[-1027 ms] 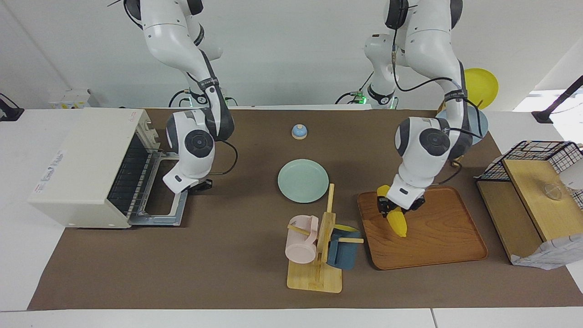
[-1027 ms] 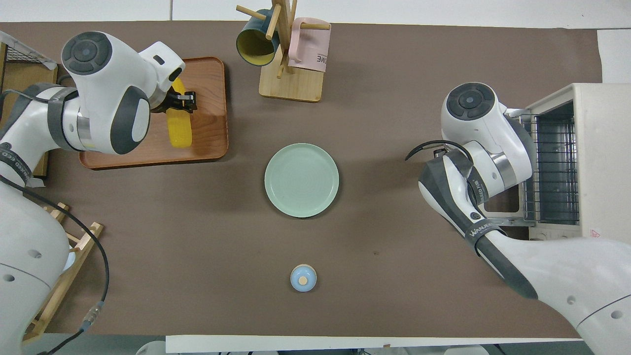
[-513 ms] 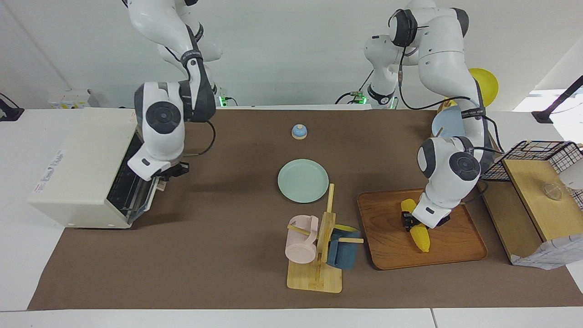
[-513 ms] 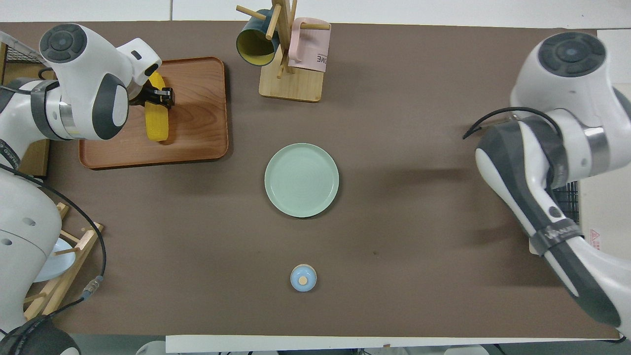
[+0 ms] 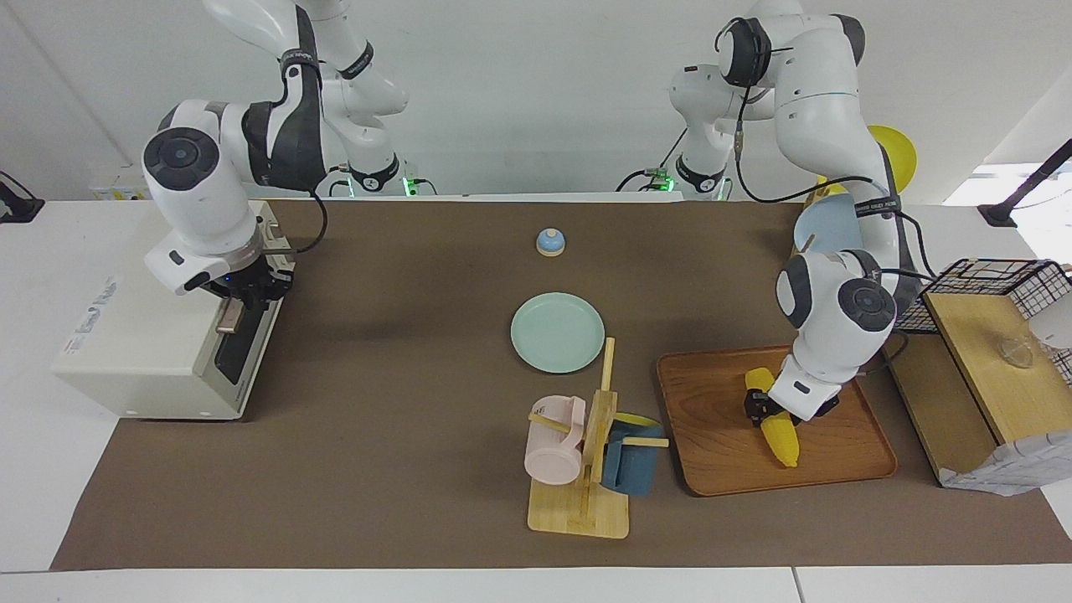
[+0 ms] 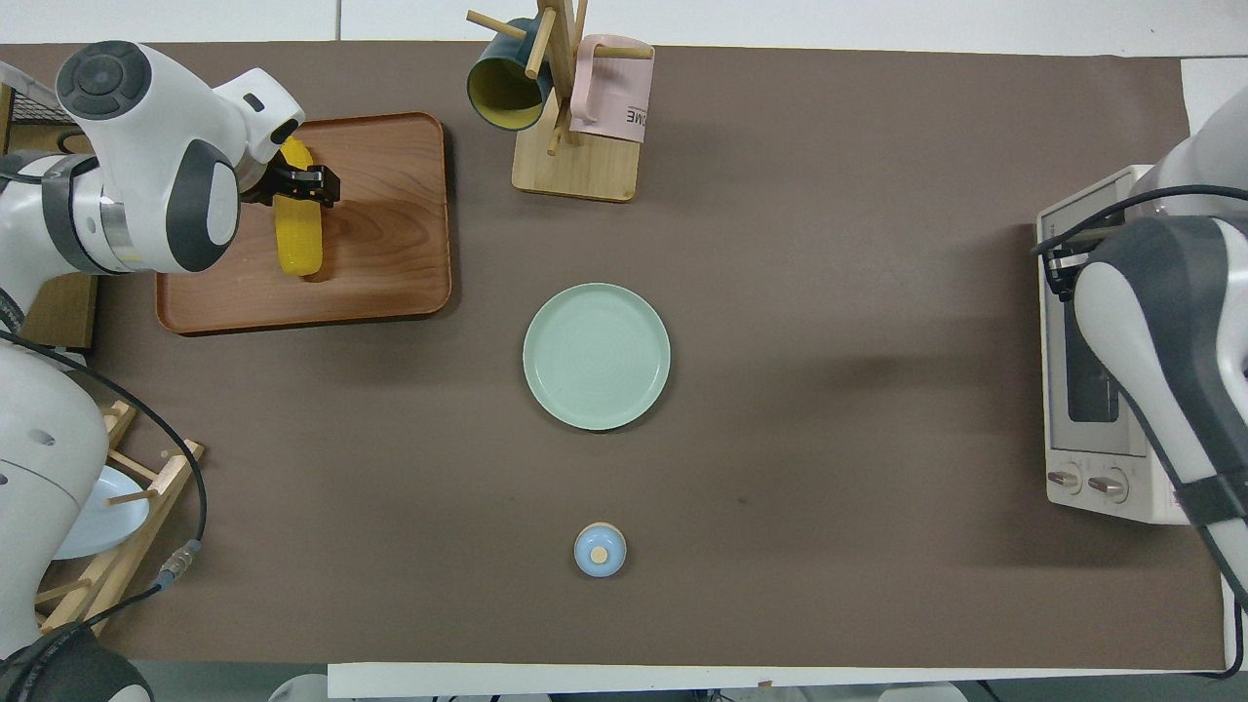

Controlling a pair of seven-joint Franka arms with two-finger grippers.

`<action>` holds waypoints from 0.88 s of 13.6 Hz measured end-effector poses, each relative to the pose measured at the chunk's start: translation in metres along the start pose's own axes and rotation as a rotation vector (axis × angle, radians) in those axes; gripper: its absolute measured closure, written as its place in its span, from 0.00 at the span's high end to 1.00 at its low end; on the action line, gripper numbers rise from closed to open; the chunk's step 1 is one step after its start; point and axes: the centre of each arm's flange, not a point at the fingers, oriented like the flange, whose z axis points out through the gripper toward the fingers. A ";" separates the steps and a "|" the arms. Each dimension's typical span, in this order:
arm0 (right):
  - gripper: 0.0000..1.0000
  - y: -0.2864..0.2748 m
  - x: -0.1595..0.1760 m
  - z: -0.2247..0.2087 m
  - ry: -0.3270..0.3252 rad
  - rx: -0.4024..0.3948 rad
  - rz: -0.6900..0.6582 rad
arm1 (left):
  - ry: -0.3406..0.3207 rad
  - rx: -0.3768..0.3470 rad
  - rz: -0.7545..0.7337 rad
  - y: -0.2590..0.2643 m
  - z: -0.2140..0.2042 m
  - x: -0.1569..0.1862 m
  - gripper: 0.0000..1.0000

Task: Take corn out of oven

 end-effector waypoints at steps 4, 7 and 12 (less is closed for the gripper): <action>0.86 0.011 -0.044 -0.086 0.039 0.067 0.041 | -0.039 -0.016 -0.031 -0.028 -0.115 -0.022 1.00; 1.00 0.018 -0.062 -0.133 0.059 0.069 0.052 | -0.088 -0.026 -0.032 -0.039 -0.222 -0.070 1.00; 1.00 0.046 -0.058 -0.133 0.047 0.076 0.104 | -0.138 -0.047 -0.028 -0.046 -0.329 -0.134 1.00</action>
